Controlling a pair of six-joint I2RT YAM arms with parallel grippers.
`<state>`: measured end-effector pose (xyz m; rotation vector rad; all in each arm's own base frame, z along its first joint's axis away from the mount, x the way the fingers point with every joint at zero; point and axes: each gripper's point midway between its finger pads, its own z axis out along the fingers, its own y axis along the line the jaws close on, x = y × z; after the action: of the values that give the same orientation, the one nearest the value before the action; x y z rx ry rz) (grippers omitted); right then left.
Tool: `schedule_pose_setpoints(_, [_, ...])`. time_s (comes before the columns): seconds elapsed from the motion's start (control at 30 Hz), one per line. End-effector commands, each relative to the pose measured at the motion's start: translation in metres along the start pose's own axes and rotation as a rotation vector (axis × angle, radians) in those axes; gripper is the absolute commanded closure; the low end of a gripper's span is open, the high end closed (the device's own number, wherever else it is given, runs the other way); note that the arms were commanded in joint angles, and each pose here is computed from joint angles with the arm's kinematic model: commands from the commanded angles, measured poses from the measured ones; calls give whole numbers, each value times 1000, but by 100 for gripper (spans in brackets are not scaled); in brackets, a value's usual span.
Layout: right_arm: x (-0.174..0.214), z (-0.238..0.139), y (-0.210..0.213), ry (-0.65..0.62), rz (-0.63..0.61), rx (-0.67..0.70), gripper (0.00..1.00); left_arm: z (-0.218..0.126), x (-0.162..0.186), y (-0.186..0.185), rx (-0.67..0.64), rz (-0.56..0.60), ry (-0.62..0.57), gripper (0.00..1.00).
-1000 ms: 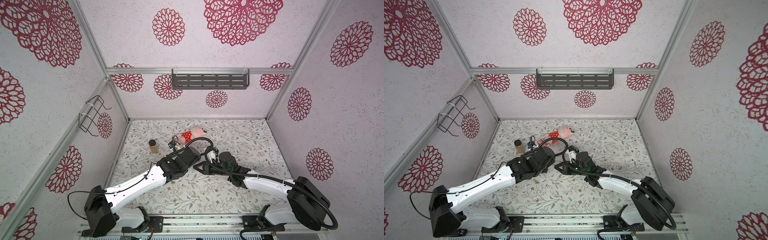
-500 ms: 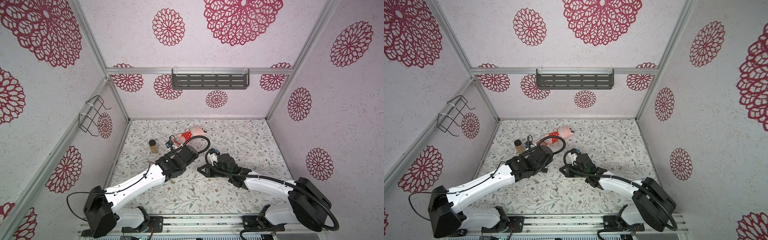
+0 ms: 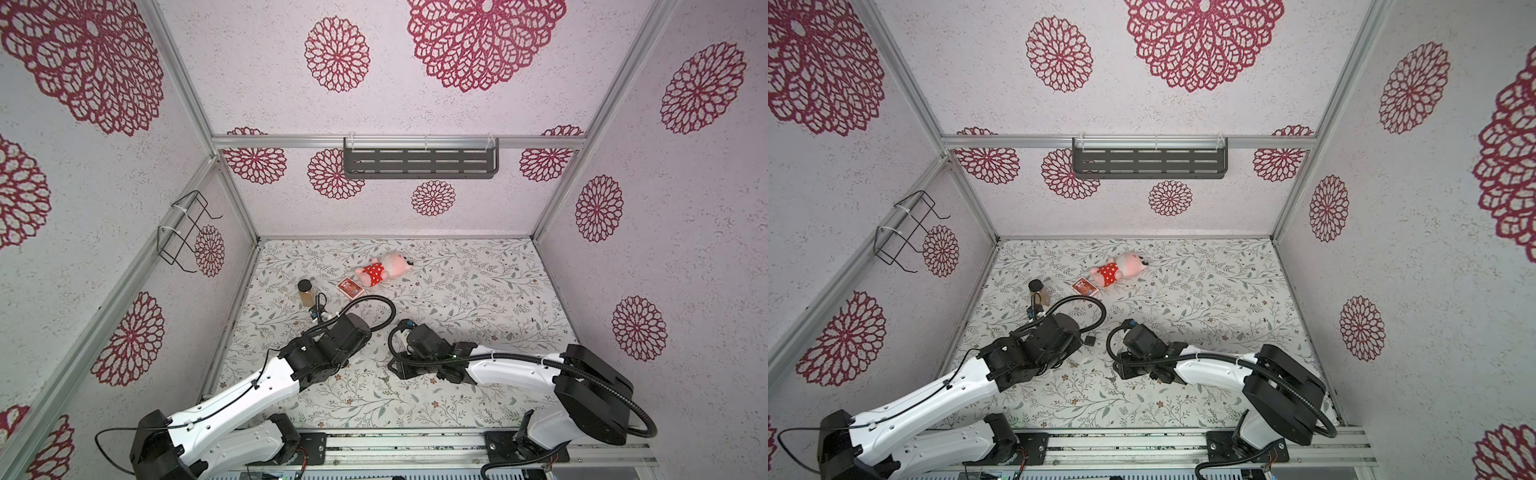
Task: Unlock with the key
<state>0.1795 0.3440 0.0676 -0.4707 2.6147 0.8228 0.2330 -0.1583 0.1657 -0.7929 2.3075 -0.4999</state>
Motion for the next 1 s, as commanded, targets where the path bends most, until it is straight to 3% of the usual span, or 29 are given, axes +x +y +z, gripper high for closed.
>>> schedule_pose_setpoints(0.0, [-4, 3, -3, -11, 11, 98, 60, -2, -2, 12, -11, -28, -3, 100])
schedule_pose_setpoints(0.2, [5, 18, -5, 13, 35, 172, 58, 7, 11, 19, -13, -14, 50, 100])
schedule_pose_setpoints(0.5, [18, 23, -3, -9, 130, 224, 59, 54, 27, 7, 13, -16, 191, 100])
schedule_pose_setpoints(0.97, [30, 35, -12, 32, 147, 308, 71, 93, 31, 5, -4, -21, 259, 100])
